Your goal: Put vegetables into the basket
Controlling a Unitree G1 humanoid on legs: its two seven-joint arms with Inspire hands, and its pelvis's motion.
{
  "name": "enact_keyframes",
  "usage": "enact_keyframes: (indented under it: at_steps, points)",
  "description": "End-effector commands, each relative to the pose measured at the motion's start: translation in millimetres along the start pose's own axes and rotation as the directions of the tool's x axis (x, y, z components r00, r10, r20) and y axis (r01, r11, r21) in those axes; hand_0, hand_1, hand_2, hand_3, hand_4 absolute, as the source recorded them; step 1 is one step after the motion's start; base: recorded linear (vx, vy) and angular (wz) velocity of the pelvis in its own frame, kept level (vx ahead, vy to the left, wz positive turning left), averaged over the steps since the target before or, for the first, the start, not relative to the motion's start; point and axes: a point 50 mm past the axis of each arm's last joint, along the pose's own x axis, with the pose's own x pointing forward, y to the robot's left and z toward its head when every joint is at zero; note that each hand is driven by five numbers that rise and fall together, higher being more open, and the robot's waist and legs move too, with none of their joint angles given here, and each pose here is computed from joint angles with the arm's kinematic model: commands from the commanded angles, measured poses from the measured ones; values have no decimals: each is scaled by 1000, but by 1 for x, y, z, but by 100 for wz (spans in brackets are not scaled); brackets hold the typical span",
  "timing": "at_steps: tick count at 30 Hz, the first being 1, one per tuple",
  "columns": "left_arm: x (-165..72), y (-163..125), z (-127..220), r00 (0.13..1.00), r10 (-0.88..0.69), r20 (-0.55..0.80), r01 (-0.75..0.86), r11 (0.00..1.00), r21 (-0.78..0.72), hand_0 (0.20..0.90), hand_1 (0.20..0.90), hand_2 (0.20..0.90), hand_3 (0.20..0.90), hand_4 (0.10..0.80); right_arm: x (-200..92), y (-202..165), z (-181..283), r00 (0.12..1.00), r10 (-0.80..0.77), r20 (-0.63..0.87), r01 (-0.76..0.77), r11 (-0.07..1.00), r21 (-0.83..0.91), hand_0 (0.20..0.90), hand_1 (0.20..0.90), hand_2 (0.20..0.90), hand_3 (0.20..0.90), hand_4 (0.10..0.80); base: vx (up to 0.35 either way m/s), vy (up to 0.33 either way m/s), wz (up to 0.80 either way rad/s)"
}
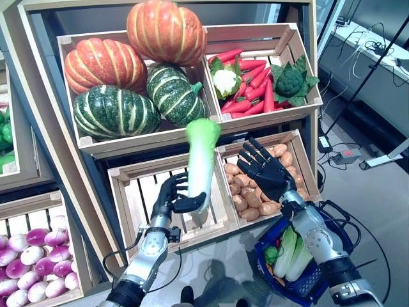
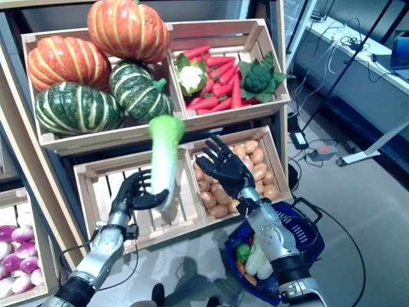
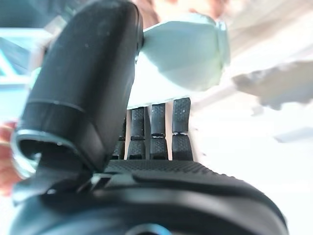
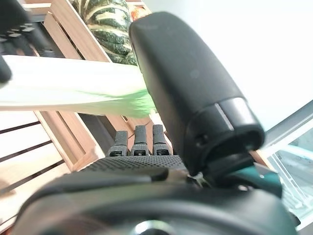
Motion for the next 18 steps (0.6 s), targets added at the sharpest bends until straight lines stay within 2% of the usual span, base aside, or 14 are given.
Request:
enact_keyframes:
  at_steps: [1, 5, 10, 18]
  points:
    - [24, -23, 63, 943, -130, 305, 172, 978, -116, 300, 300, 300, 300, 400, 16, 19, 31, 984, 119, 132, -123, 992, 23, 900, 900, 900, 900, 800, 0, 0, 0]
    - [11, -29, 44, 952, -197, 236, 233, 963, -135, 300, 300, 300, 300, 400, 10, 15, 29, 985, 102, 139, -107, 994, 28, 900, 900, 900, 900, 800, 0, 0, 0]
    - [-7, -24, 45, 928, -218, 303, 246, 968, -56, 300, 300, 300, 300, 400, -3, 12, 24, 982, 102, 157, -117, 989, 86, 900, 900, 900, 900, 800, 0, 0, 0]
    - [-1, -20, 68, 887, -226, 403, 237, 971, 23, 300, 300, 300, 300, 400, -14, 22, 12, 962, 199, 189, -236, 951, 200, 900, 900, 900, 900, 800, 0, 0, 0]
